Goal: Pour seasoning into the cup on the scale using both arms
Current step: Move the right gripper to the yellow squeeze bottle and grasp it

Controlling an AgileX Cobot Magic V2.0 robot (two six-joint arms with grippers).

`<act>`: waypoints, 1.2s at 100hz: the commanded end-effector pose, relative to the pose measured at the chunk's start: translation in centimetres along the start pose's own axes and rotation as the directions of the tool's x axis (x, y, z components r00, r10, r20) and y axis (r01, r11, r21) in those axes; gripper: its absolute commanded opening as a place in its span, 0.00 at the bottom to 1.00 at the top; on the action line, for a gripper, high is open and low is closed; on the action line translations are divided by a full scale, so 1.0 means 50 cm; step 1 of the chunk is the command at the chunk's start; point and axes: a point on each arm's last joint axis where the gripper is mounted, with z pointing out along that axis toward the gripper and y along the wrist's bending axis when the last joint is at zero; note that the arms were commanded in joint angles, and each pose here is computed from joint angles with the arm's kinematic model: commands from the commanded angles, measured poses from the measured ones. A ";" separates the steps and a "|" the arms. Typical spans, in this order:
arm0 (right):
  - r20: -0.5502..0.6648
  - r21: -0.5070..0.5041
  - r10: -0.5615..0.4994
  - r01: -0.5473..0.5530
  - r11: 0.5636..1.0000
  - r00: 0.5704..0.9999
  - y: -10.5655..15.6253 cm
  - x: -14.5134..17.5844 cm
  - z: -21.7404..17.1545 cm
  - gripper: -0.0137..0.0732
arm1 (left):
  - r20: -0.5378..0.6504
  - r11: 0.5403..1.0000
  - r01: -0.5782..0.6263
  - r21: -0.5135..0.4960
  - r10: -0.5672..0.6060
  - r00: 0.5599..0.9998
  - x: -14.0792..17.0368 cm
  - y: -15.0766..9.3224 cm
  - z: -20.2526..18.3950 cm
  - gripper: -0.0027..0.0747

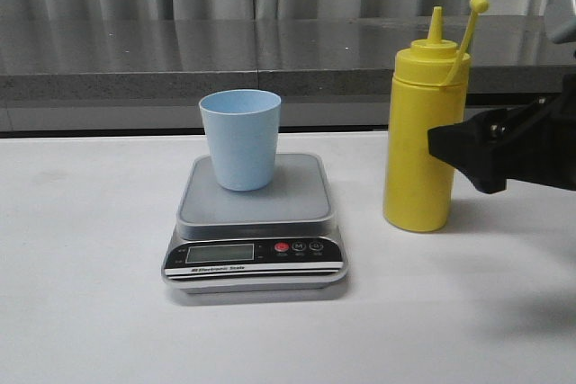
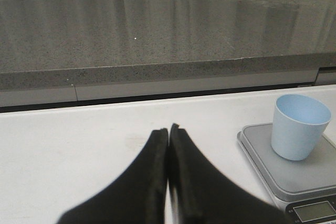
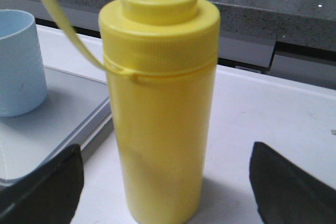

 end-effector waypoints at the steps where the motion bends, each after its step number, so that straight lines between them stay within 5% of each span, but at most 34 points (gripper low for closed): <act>1: 0.147 -0.022 -0.007 0.010 1.000 0.989 0.001 -0.033 0.013 0.89 | 0.110 1.000 0.008 -0.005 -0.008 0.994 -0.034 0.000 -0.004 0.01; 98: 0.176 -0.084 -0.037 0.052 0.995 0.984 -0.016 -0.027 0.135 0.88 | 0.110 1.000 0.008 -0.005 -0.008 0.994 -0.034 0.000 -0.004 0.01; 120: 0.173 -0.086 -0.037 0.053 0.995 0.984 -0.016 -0.025 0.136 0.62 | 0.110 1.000 0.008 -0.005 -0.008 0.994 -0.034 0.000 -0.004 0.01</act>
